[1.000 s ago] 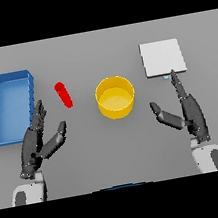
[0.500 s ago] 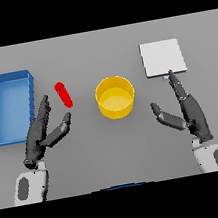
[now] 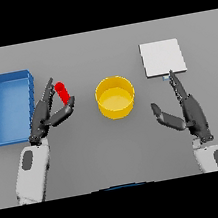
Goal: Pick up the red beaker and tilt it to pour out 1 green nut into yellow bowl. Pick up the yellow bowl and place it on the metallic measuring scale.
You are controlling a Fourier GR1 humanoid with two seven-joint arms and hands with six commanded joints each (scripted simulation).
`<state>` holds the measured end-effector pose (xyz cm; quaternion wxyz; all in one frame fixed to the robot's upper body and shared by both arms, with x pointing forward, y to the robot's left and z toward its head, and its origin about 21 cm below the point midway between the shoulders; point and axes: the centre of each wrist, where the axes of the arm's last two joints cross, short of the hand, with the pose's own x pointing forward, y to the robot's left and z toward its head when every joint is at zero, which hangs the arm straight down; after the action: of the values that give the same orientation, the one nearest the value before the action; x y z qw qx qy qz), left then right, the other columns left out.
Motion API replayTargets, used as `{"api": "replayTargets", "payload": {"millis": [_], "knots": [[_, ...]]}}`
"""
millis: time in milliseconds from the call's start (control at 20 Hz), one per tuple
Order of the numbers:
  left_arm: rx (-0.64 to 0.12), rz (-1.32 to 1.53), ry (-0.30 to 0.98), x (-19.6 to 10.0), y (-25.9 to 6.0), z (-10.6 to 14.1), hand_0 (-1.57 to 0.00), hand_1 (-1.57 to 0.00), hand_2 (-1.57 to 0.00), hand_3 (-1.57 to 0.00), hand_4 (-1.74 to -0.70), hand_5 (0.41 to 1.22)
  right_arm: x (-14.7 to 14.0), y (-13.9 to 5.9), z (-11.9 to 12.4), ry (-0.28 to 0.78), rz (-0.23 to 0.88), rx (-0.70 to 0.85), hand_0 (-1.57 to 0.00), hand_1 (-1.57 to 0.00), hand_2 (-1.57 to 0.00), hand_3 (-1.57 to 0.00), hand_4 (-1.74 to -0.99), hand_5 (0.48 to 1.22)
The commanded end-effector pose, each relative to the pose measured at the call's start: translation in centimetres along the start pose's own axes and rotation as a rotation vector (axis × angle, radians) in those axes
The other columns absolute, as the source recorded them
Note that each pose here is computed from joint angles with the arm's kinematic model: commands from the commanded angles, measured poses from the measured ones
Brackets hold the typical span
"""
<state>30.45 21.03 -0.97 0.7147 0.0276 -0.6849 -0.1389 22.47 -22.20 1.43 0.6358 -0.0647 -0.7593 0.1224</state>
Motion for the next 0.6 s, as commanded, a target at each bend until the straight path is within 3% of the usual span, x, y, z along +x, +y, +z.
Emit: {"api": "replayTargets", "payload": {"millis": [0,550], "knots": [[-0.005,-0.011,0.001,0.4,-0.2,-0.7,0.0,0.0,0.0,0.0,-1.2,0.651,-0.1,0.1,0.2,0.013,-0.015,0.008,0.0,0.0,0.0,0.0,-1.222,0.627],[0.017,-0.01,-0.002,-0.1,-1.3,-4.7,0.0,0.0,0.0,0.0,-1.25,0.695,0.0,-0.4,0.4,0.028,-0.028,-0.007,0.0,0.0,0.0,0.0,-1.245,0.642]]}}
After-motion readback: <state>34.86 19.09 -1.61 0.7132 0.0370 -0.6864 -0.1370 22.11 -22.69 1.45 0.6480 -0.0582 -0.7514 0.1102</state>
